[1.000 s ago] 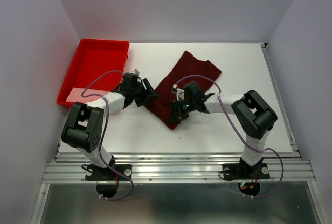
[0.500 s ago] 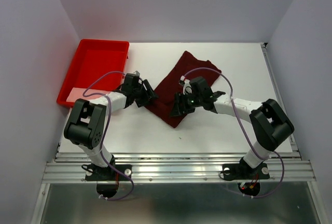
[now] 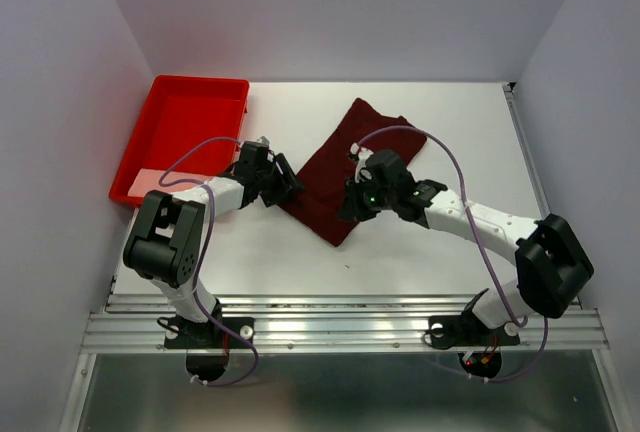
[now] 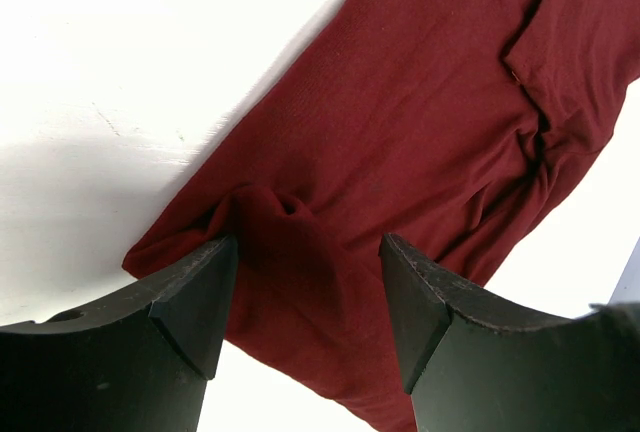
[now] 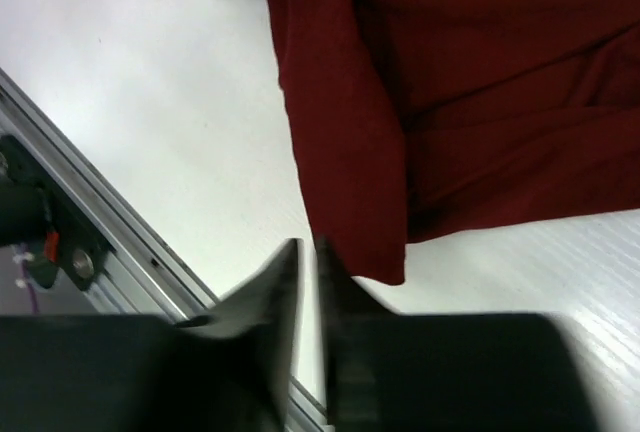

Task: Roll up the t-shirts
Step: Roll the T-shirt to the center of the board.

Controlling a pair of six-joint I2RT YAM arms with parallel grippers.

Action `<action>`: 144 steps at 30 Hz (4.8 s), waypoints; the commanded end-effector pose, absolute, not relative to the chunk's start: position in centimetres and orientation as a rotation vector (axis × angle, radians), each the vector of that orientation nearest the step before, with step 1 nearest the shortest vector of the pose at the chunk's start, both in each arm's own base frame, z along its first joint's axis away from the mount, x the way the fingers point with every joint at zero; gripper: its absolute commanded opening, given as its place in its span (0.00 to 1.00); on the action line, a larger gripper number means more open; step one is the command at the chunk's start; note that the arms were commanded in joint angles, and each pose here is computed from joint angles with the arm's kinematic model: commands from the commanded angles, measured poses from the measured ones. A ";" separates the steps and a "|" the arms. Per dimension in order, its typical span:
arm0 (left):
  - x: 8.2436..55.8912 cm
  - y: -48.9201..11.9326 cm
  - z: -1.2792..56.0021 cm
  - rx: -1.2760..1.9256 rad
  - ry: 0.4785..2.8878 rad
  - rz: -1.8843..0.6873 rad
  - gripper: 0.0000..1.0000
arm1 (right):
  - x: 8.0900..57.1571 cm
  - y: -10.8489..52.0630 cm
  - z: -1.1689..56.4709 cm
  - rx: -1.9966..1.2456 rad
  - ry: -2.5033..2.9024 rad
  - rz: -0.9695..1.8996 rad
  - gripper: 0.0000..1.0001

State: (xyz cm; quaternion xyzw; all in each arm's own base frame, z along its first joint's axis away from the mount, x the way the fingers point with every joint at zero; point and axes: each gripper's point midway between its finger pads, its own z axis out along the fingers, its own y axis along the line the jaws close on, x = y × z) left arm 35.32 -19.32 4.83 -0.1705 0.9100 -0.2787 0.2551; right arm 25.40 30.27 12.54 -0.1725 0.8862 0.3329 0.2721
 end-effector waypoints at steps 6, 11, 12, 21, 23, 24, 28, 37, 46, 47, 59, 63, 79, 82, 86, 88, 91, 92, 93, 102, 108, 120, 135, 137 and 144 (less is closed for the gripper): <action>36.2 -18.6 6.5 -0.442 2.441 -0.708 0.70 | 26.0 31.5 9.4 -0.423 2.467 0.752 0.01; 36.4 -18.3 8.0 -0.432 2.420 -0.683 0.70 | 27.8 30.7 6.3 -0.329 2.524 0.595 0.01; 36.5 -18.3 9.0 -0.421 2.397 -0.689 0.70 | 28.6 30.6 6.1 -0.307 2.520 0.557 0.01; 34.8 -18.3 11.6 -0.363 2.371 -0.699 0.70 | 29.9 30.7 4.7 -0.315 2.523 0.480 0.01; 34.3 -19.4 11.5 -0.325 2.384 -0.728 0.69 | 29.9 30.6 4.7 -0.313 2.524 0.476 0.01; 34.1 -20.0 11.5 -0.309 2.388 -0.740 0.69 | 29.9 30.5 4.7 -0.314 2.521 0.474 0.01; 33.2 -22.7 11.1 -0.279 2.413 -0.857 0.69 | 29.6 30.2 4.7 -0.312 2.523 0.472 0.01; 33.2 -25.2 9.0 -0.343 2.460 -0.906 0.66 | 29.1 29.6 4.9 -0.312 2.521 0.467 0.01; 34.2 -23.4 4.5 -0.374 2.522 -0.686 0.65 | 28.7 29.1 5.4 -0.329 2.506 0.461 0.01; 34.2 -23.4 4.6 -0.369 2.521 -0.682 0.65 | 28.6 28.9 5.6 -0.328 2.513 0.450 0.01; 35.4 -21.0 12.9 -0.331 2.404 -0.568 0.67 | 29.5 30.3 13.8 -0.373 2.384 0.486 0.01; 36.2 -19.9 12.4 -0.338 2.426 -0.534 0.67 | 28.8 32.9 14.3 -0.408 2.391 0.555 0.01; 36.1 -20.3 4.6 -0.315 2.613 -0.565 0.67 | 28.4 31.6 2.4 -0.389 2.603 0.320 0.01; 36.4 -20.0 6.0 -0.312 2.575 -0.558 0.67 | 28.3 31.3 3.7 -0.393 2.571 0.334 0.01; 37.1 -18.9 9.0 -0.312 2.516 -0.489 0.67 | 28.9 30.7 7.5 -0.394 2.461 0.360 0.01; 37.7 -18.7 11.4 -0.301 2.463 -0.488 0.67 | 29.0 30.7 9.8 -0.404 2.404 0.385 0.01; 37.9 -18.0 14.2 -0.300 2.411 -0.459 0.67 | 29.0 30.4 11.8 -0.427 2.340 0.353 0.05; 37.9 -17.9 14.9 -0.298 2.398 -0.454 0.67 | 29.2 30.2 12.1 -0.430 2.332 0.336 0.07; 38.0 -17.8 15.6 -0.294 2.380 -0.454 0.68 | 28.7 30.7 12.4 -0.459 2.320 0.326 0.10; 35.5 -15.3 21.5 -0.279 2.233 -0.439 0.68 | 26.9 33.3 11.4 -0.653 2.245 0.161 0.71; 33.7 -13.6 22.3 -0.333 2.207 -0.408 0.69 | 26.6 34.2 9.1 -0.709 2.256 0.082 0.79; 31.9 -12.9 21.7 -0.332 2.208 -0.417 0.70 | 26.7 33.7 4.9 -0.769 2.273 -0.024 0.75; 31.6 -14.0 20.8 -0.269 2.230 -0.470 0.72 | 26.4 32.4 2.2 -0.716 2.243 -0.011 0.35; 31.5 -14.2 19.8 -0.281 2.233 -0.489 0.74 | 26.2 32.8 2.5 -0.718 2.241 0.024 0.22; 30.5 -16.1 14.0 -0.342 2.355 -0.604 0.77 | 25.6 33.7 4.8 -0.673 2.225 0.156 0.01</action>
